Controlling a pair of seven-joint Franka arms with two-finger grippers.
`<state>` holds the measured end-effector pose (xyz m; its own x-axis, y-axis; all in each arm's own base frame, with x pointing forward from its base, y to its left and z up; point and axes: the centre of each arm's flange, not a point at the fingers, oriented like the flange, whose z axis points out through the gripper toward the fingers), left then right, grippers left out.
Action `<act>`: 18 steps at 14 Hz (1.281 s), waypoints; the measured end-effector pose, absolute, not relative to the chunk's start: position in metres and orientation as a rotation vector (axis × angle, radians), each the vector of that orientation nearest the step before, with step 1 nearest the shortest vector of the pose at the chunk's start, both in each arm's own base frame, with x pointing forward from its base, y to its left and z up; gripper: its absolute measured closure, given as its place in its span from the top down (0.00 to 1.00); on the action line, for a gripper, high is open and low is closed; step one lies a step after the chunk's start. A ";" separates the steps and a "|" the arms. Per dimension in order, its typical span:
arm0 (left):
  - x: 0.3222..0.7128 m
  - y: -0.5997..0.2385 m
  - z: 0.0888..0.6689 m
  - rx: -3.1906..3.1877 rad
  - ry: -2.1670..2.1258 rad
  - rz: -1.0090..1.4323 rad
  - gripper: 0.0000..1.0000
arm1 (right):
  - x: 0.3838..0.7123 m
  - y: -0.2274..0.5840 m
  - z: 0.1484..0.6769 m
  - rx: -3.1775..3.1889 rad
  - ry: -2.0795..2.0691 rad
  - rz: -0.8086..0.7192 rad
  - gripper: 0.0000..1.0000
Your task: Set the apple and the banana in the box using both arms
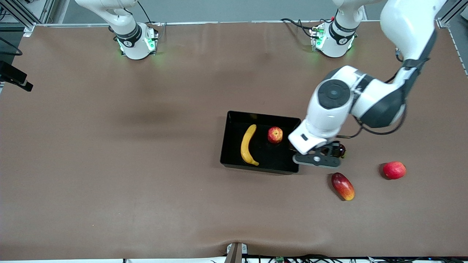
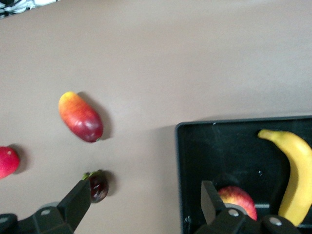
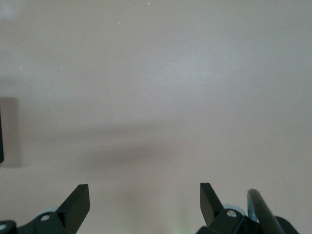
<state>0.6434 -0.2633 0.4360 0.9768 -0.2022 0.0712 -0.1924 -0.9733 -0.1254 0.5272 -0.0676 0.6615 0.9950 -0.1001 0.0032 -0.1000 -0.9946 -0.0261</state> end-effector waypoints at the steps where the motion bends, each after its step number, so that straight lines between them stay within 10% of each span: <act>1: 0.648 -0.246 0.442 -3.005 0.290 -0.099 1.00 | 0.527 -0.068 0.662 -3.112 0.156 -0.007 1.00; 18: 0.623 -0.137 0.569 -2.970 0.105 -0.075 1.00 | 0.527 -0.068 0.661 -3.112 0.157 -0.006 1.00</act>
<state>0.6230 -0.1375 0.5688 0.9963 -0.0740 0.0440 -0.0656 -0.9834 -0.1692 0.5272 -0.0678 0.6615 0.9949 -0.1005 0.0028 -0.1004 -0.9946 -0.0261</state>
